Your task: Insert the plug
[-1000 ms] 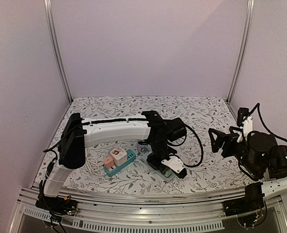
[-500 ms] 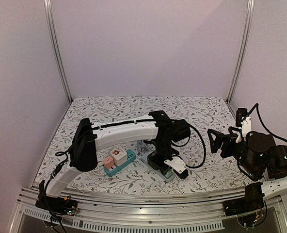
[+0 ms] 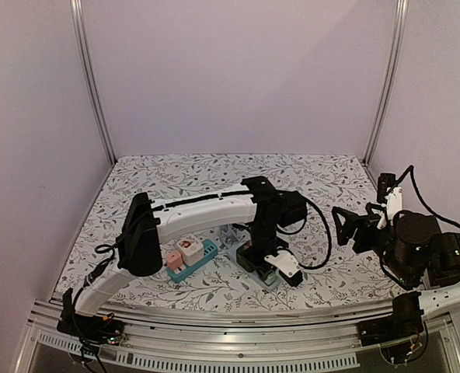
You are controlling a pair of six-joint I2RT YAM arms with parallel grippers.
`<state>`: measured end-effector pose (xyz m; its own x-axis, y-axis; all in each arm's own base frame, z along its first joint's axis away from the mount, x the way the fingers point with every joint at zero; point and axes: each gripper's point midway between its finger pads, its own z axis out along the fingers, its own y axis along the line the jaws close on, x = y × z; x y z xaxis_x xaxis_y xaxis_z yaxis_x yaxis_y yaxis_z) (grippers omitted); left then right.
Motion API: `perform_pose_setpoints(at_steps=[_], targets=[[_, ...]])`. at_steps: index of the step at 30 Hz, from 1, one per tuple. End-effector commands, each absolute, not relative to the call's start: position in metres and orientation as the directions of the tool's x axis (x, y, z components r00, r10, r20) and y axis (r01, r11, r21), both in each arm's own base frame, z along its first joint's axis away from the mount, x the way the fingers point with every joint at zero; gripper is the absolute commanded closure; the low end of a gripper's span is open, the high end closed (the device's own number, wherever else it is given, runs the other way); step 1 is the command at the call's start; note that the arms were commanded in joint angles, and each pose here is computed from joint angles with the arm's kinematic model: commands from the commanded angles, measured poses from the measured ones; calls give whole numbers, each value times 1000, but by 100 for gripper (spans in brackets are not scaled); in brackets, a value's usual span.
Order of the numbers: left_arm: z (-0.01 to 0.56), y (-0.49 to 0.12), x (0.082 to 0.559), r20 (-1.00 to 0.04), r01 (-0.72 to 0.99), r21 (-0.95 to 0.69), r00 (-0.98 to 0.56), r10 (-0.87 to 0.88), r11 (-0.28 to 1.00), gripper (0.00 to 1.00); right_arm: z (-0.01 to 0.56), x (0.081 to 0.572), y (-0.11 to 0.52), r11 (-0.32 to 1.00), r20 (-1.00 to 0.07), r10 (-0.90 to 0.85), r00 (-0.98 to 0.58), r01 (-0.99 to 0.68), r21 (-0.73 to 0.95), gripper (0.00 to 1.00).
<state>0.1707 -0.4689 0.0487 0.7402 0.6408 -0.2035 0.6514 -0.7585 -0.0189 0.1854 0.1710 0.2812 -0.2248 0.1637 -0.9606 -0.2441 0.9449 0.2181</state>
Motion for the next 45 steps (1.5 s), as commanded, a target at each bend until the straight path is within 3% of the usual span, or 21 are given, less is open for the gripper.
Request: perform_pose_setpoints(at_steps=[1,7,14,15,16,17,24,34,40,45], targets=[[-48,-444,160,-110,620,-207,754,648,-757,100,284,185,172,942,-960,173,-219,-249,226,1],[-37,-448,156,-139,618,-192,752,645,-762,100,284,185,172,942,-960,173,-219,-248,226,1],[-6,-456,158,-168,629,-112,751,639,-769,77,284,185,172,941,-960,172,-220,-251,226,1],[3,-458,158,-182,631,-94,749,637,-770,71,284,185,172,941,-960,173,-220,-251,227,1],[17,-462,159,-203,634,-63,748,632,-771,14,284,185,172,941,-960,172,-220,-251,226,1],[29,-464,158,-230,634,-44,746,625,-772,2,285,185,172,941,-960,174,-220,-250,228,1],[115,-471,157,-372,619,147,757,537,-771,1,285,183,173,936,-958,177,-225,-262,235,1],[185,-458,169,-460,655,333,741,489,-678,1,286,183,170,936,-958,184,-222,-259,240,1],[223,-460,188,-541,732,484,681,493,-479,1,288,185,170,942,-959,189,-210,-238,238,1],[256,-459,221,-622,789,590,580,526,-172,1,290,190,173,946,-960,217,-177,-206,252,1]])
